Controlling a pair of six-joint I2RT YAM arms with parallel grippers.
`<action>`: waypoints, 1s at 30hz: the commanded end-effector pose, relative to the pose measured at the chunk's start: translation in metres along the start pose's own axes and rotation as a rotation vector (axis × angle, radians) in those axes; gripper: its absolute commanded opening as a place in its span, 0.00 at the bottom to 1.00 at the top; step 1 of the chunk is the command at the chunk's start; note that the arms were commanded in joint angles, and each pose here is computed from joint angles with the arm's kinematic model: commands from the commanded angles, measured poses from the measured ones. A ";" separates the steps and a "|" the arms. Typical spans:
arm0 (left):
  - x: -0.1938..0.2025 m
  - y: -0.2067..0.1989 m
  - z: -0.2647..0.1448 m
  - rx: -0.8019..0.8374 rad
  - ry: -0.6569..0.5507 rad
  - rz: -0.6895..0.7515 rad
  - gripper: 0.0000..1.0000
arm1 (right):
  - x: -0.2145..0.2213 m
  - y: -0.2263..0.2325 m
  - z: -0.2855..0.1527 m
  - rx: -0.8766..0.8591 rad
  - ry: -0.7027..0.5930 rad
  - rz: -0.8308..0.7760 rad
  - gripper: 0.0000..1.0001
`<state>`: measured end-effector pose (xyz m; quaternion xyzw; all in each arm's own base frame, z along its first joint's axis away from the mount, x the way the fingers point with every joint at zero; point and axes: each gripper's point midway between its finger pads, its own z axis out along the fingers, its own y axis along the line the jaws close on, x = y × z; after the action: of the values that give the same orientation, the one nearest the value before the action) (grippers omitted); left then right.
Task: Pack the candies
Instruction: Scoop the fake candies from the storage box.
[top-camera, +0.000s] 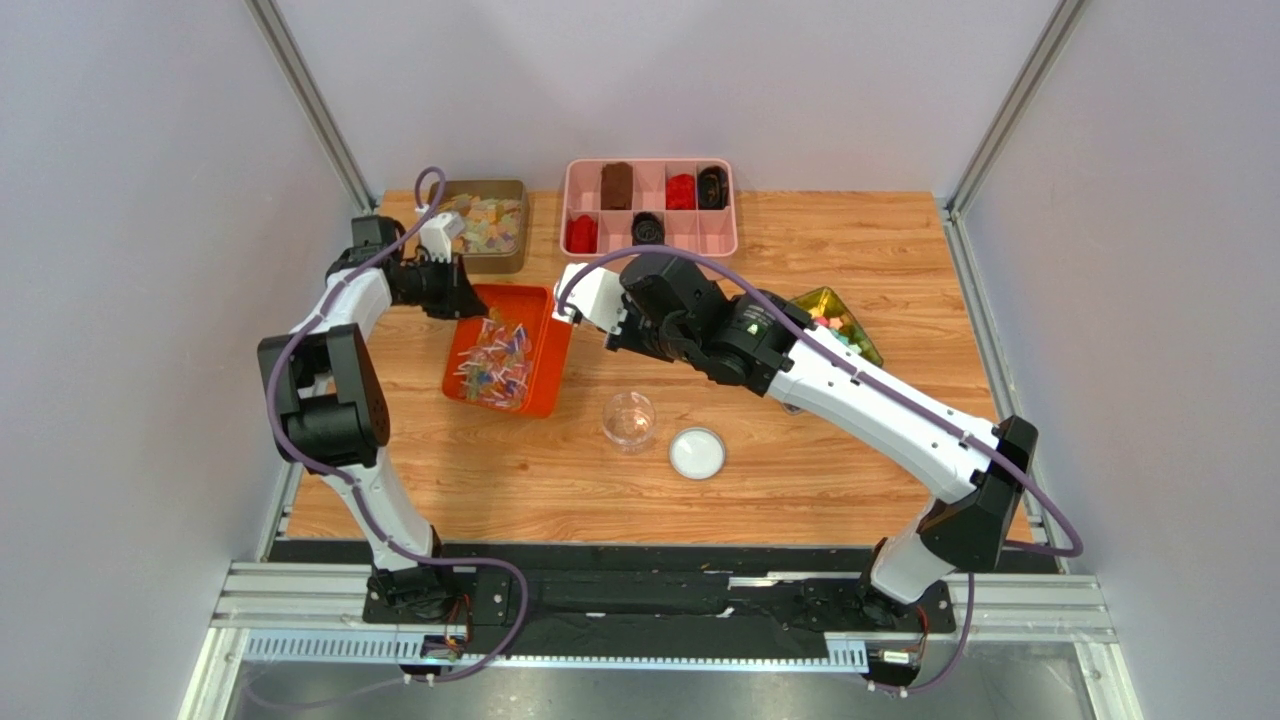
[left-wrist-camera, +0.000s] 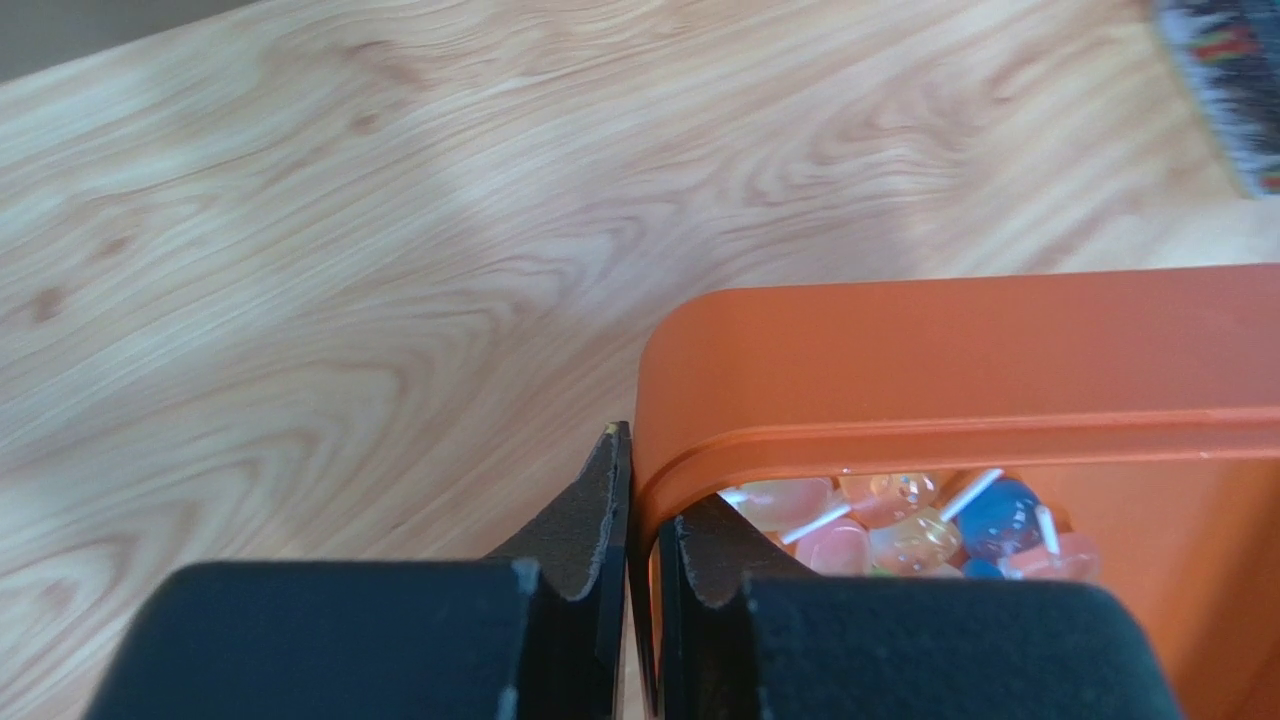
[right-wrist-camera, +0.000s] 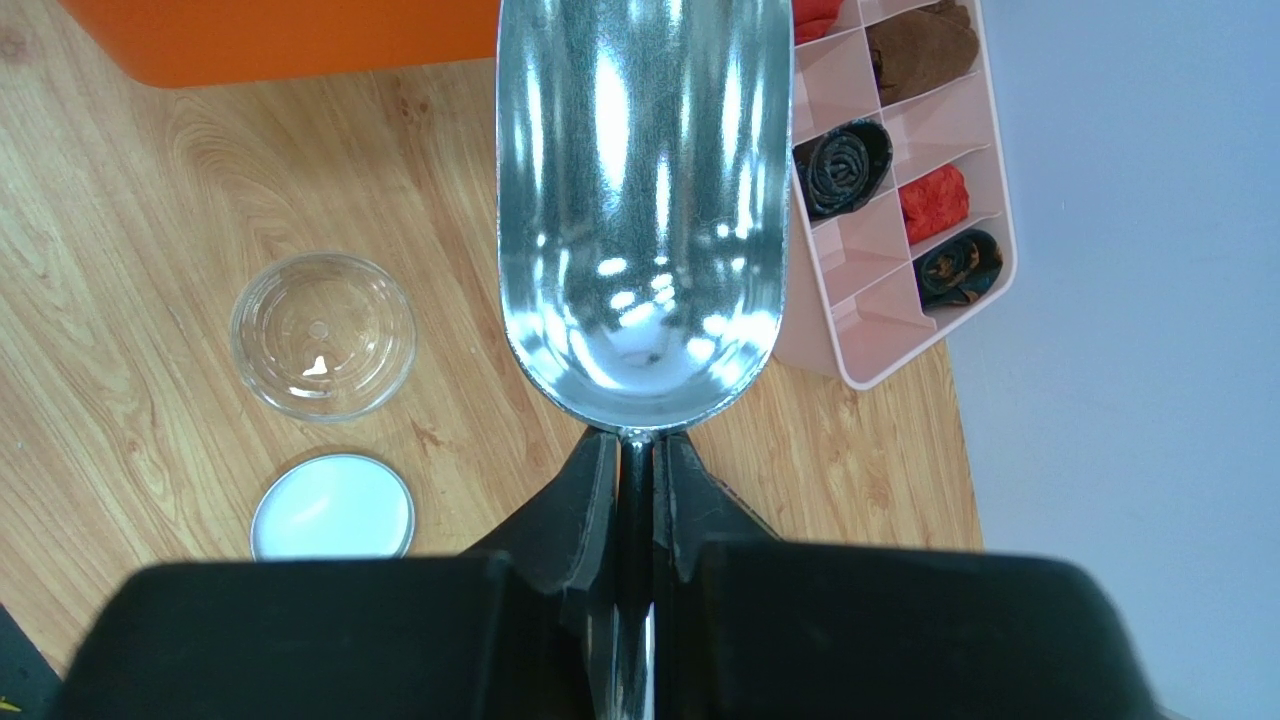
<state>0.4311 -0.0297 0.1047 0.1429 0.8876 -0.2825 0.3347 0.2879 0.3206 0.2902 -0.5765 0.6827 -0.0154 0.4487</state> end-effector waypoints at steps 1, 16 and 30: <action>-0.028 -0.034 -0.017 0.109 -0.077 0.010 0.00 | -0.017 -0.012 -0.009 0.030 -0.057 0.021 0.00; -0.020 0.004 -0.019 -0.328 -0.040 0.090 0.00 | -0.026 0.002 0.018 0.084 0.088 -0.231 0.00; -0.010 0.019 -0.025 -0.452 -0.023 0.055 0.00 | -0.039 0.006 0.080 0.183 0.318 -0.663 0.00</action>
<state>0.4230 -0.0026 0.0884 0.1092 0.9330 -0.0851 0.3322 0.3193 0.3834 0.2240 -0.7152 0.5592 -0.2491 0.3373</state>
